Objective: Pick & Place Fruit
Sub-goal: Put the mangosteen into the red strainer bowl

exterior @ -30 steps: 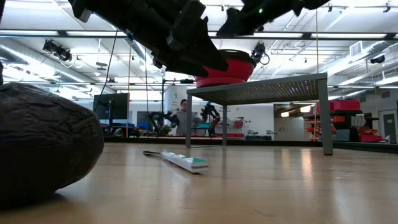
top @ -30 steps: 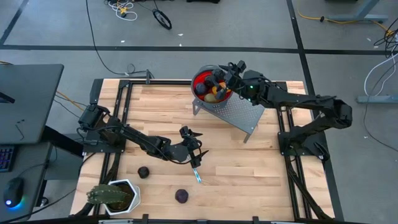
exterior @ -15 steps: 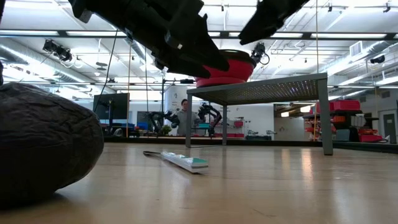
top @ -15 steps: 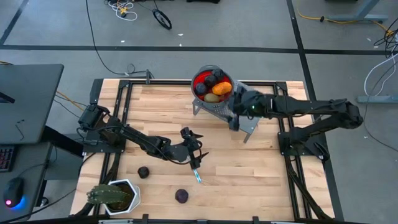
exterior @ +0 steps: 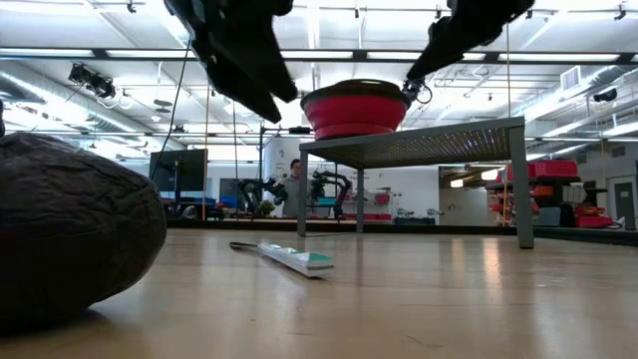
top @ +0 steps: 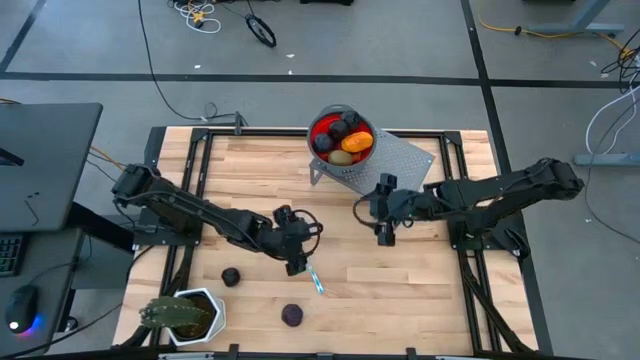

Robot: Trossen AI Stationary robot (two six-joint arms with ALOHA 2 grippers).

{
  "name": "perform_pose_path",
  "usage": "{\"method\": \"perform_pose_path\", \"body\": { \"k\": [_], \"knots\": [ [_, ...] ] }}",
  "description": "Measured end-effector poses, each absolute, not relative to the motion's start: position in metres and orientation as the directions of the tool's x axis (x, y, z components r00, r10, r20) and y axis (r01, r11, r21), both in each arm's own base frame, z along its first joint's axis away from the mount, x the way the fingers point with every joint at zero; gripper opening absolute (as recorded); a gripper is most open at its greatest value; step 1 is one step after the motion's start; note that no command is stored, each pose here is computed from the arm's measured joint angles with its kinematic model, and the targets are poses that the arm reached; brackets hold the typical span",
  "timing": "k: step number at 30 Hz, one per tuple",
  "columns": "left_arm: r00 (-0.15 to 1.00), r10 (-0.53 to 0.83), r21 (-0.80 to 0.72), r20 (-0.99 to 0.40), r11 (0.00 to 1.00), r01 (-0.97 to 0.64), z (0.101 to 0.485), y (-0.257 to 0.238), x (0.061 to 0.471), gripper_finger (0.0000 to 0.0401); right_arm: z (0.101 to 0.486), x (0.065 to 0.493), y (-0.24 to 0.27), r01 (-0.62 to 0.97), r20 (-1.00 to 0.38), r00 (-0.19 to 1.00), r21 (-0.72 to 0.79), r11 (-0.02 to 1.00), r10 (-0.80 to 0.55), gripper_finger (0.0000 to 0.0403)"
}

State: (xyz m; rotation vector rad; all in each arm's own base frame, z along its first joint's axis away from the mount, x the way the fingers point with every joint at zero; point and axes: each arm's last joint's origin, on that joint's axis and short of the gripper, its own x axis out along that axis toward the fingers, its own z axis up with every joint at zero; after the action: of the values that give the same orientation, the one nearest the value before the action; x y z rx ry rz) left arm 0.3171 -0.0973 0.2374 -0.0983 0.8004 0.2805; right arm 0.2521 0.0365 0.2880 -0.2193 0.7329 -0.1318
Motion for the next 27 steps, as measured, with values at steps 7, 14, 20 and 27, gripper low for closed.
{"method": "perform_pose_path", "body": {
  "k": [7, 14, 20, 27],
  "knots": [
    [0.450, 0.089, -0.108, -0.888, 0.913, -0.394, 0.248, -0.100, 0.302, 0.0387, 0.265, 0.248, 0.055, -0.022, -0.642, 0.752, -0.249, 0.968, -0.148, 0.0318],
    [0.158, -0.030, -0.115, -0.987, 0.817, -0.565, 0.241, -0.105, 0.275, 0.0387, 0.232, 0.245, 0.064, -0.093, -0.575, 0.815, -0.251, 0.964, -0.070, 0.0318],
    [0.013, -0.107, -0.089, -0.994, 0.744, -0.662, 0.237, -0.116, 0.259, 0.0387, 0.212, 0.241, 0.065, -0.104, -0.529, 0.847, -0.262, 0.959, -0.053, 0.0318],
    [-0.092, -0.110, 0.002, -0.990, 0.627, -0.779, 0.222, -0.126, 0.242, 0.0387, 0.198, 0.235, 0.063, -0.105, -0.519, 0.853, -0.264, 0.959, -0.050, 0.0318]
  ]
}}
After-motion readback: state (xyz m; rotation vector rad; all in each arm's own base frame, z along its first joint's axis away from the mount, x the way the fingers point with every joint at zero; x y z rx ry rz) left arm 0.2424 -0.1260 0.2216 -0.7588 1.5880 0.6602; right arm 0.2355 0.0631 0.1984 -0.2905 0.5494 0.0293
